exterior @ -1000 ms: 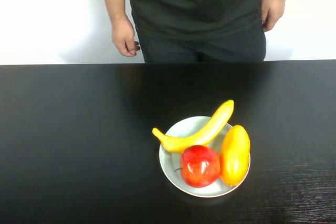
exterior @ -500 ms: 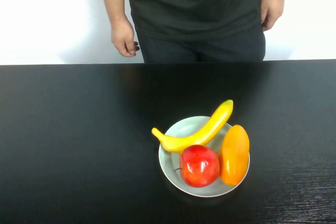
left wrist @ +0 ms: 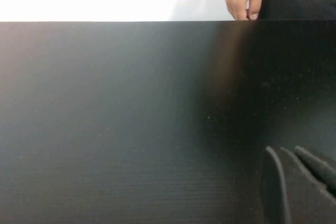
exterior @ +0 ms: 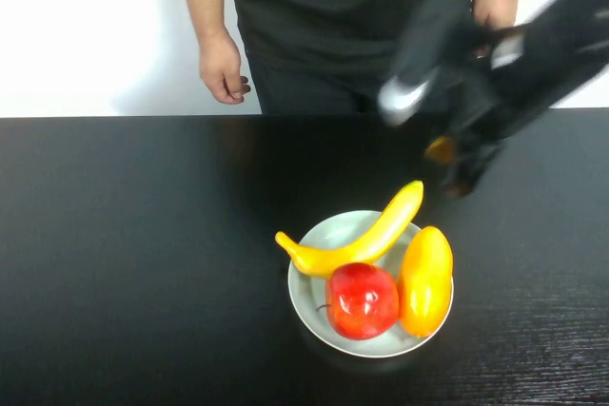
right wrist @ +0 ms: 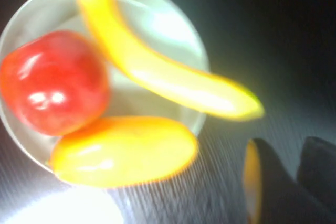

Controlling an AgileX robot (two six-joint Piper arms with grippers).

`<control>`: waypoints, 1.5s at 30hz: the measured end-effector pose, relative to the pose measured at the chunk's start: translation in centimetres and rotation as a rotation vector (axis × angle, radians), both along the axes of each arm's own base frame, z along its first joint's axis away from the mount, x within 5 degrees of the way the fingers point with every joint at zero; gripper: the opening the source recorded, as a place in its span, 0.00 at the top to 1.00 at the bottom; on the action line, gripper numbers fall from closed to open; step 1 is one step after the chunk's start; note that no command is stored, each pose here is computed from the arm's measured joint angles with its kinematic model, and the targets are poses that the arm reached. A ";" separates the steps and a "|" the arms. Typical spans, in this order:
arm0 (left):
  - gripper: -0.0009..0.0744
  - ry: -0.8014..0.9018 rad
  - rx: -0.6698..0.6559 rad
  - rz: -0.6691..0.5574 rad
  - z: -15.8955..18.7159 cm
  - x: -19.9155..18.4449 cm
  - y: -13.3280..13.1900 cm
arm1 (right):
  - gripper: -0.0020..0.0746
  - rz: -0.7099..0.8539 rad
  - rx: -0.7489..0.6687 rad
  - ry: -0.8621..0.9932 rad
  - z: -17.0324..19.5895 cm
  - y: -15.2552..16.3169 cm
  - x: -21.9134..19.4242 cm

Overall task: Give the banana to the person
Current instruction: Pick up the banana

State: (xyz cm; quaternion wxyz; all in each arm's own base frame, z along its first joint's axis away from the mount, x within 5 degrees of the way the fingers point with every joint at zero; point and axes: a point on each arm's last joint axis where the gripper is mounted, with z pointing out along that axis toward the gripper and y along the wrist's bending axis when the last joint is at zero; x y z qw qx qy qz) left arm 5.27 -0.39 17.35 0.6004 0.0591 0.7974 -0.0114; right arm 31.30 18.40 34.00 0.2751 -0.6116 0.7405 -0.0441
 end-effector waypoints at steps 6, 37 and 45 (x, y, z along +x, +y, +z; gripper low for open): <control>0.99 0.000 0.000 0.000 0.0 0.0 0.0 | 0.48 0.341 -0.170 0.015 -4.2 3.4 1.1; 0.99 0.000 0.000 0.000 0.0 0.0 0.0 | 0.42 0.705 -0.360 0.019 -14.7 6.0 5.0; 0.99 0.000 0.000 0.000 0.0 0.0 0.0 | 0.52 0.703 -0.359 0.013 -15.9 6.2 5.4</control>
